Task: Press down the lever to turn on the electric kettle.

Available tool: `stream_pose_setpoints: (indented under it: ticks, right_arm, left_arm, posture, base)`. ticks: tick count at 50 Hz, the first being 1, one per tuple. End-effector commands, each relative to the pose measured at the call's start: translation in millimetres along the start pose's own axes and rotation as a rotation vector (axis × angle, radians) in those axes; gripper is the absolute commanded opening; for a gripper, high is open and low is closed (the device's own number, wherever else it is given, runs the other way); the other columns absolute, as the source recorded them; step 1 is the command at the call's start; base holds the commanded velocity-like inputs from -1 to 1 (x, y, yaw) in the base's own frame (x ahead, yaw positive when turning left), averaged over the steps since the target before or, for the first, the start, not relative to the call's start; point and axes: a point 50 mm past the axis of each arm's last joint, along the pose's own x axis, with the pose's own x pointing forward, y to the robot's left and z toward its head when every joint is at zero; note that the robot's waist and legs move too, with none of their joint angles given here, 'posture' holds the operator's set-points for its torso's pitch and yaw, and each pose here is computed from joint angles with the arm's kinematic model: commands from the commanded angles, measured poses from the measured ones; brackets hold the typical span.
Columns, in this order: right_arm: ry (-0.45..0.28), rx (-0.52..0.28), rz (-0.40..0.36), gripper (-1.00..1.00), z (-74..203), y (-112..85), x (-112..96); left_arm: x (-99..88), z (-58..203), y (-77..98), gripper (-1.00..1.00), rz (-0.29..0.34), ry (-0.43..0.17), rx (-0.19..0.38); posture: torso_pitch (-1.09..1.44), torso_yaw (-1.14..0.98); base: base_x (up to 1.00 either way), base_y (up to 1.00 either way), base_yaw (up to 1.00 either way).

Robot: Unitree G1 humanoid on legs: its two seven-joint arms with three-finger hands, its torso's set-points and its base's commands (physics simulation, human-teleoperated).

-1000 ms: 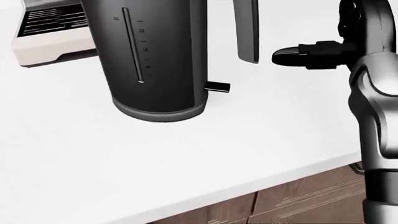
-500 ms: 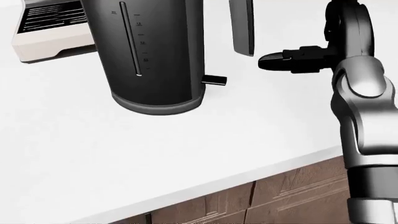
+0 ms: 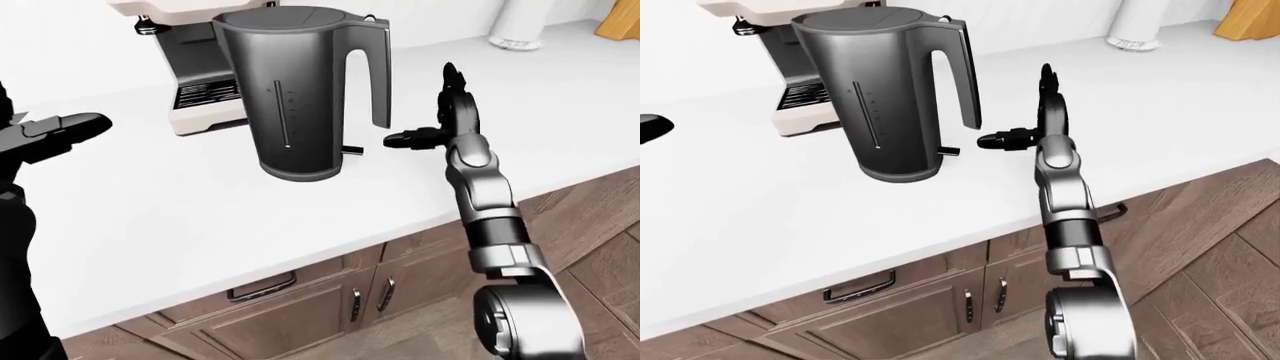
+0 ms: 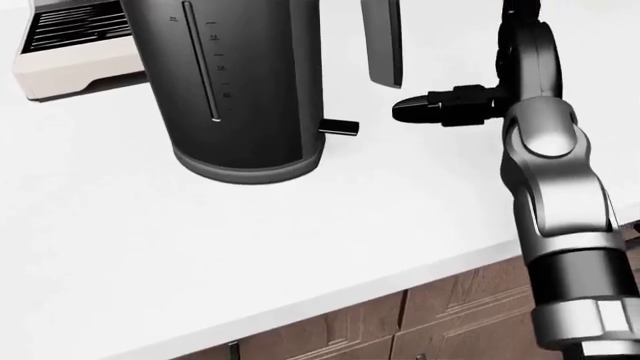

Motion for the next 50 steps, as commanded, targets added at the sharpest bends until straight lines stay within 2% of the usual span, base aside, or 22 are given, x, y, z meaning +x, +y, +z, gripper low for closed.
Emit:
stream_pose_setpoints:
  ticks: [1, 14, 21, 38, 44, 45, 50]
  right_arm:
    - [-0.120, 0.003, -0.010, 1.00, 28, -0.8, 3]
    - [-0.098, 0.009, 0.002, 1.00, 25, 11.5, 10]
    - [-0.050, 0.049, 0.002, 1.00, 17, 14.6, 11]
    - [-0.030, 0.053, 0.017, 1.00, 9, 26.4, 10]
    - [-0.012, 0.084, 0.020, 1.00, 8, 29.2, 11]
    - [0.007, 0.116, 0.023, 1.00, 8, 30.2, 11]
    - [-0.011, 0.092, 0.024, 1.00, 8, 33.2, 10]
  left_arm:
    - [1.0, 19, -0.1, 1.00, -0.005, -0.091, 0.001]
    - [0.6, 20, 0.8, 1.00, -0.004, -0.093, 0.001]
    - [0.5, 21, 0.8, 1.00, -0.004, -0.094, 0.001]
    - [0.0, 21, 1.3, 1.00, -0.003, -0.095, 0.001]
    - [-0.2, 21, 1.1, 1.00, -0.004, -0.093, 0.000]
    - [-0.1, 21, 1.2, 1.00, -0.003, -0.094, 0.000]
    - [0.2, 21, 1.4, 1.00, -0.003, -0.094, 0.000]
  posture:
    - [0.00, 0.00]
    - [0.00, 0.00]
    - [0.00, 0.00]
    - [0.00, 0.00]
    - [0.00, 0.00]
    - [0.00, 0.00]
    - [0.00, 0.00]
  base:
    - [0.00, 0.00, 0.00]
    - [0.00, 0.00, 0.00]
    - [0.00, 0.00, 0.00]
    - [0.00, 0.00, 0.00]
    - [0.00, 0.00, 0.00]
    - [0.00, 0.00, 0.00]
    - [0.00, 0.00, 0.00]
